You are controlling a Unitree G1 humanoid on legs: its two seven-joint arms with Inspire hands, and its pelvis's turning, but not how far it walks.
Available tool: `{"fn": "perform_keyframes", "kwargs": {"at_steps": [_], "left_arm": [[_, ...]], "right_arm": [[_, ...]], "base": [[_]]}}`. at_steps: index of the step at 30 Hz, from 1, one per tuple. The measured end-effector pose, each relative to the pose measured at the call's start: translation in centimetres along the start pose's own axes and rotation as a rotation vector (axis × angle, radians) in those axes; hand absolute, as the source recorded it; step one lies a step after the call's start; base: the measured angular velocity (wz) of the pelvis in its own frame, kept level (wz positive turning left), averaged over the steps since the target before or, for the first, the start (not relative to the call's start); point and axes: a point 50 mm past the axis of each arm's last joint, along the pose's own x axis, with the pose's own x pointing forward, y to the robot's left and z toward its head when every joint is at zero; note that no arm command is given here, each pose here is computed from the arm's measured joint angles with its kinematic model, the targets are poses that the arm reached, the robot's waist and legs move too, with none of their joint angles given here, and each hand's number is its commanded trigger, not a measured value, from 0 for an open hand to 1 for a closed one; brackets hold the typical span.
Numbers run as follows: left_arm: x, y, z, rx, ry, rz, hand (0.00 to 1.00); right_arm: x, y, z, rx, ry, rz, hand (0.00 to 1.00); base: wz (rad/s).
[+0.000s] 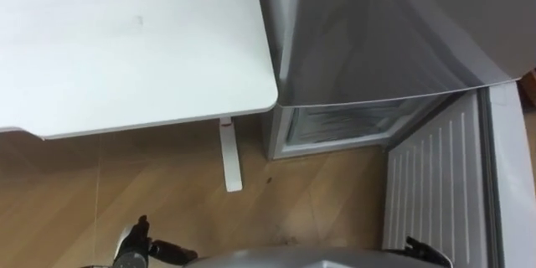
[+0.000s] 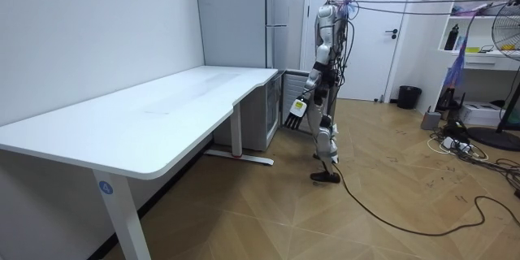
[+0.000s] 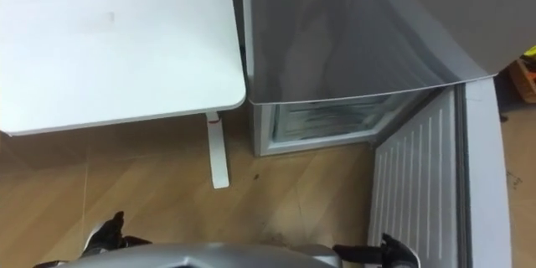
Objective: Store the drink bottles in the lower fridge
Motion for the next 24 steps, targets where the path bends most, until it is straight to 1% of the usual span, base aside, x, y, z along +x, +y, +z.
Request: {"fn": "perform_keyframes", "kwargs": {"at_steps": [1, 3, 6, 9, 15, 19, 22, 24], "left_arm": [[0.0, 0.0, 0.0, 0.001, 0.001, 0.0, 0.0], [0.0, 0.0, -0.1, 0.026, -0.002, -0.001, 0.0], [0.0, -0.1, 0.0, 0.045, -0.013, 0.001, 0.0], [0.0, 0.0, 0.2, 0.072, -0.022, 0.003, 0.0], [0.0, -0.1, 0.4, 0.107, -0.035, 0.002, 0.0], [0.0, 0.0, 0.6, 0.106, -0.056, 0.004, 0.0], [0.0, 0.3, 0.6, 0.101, -0.061, 0.011, 0.0], [0.0, 0.7, 0.4, 0.083, -0.054, 0.022, 0.0]], "right_arm": [[0.0, 0.0, 0.5, -0.021, -0.022, -0.002, 0.0], [0.0, 0.3, 2.6, -0.098, -0.117, -0.005, 0.0], [-0.3, 0.9, 5.1, -0.137, -0.238, -0.003, 0.0], [-0.6, 1.6, 6.8, -0.17, -0.312, 0.014, 0.0], [-0.6, 1.8, 7.2, -0.181, -0.325, 0.02, 0.0], [-0.7, 1.9, 7.6, -0.188, -0.347, 0.023, 0.0], [-1.7, 1.8, 10.0, -0.201, -0.46, 0.01, 0.0], [-3.1, 1.1, 13.0, -0.206, -0.601, -0.03, 0.0]], "base": [[-0.06], [-0.08], [-0.02], [0.0], [0.0], [0.0], [-0.02], [-0.07]]}}
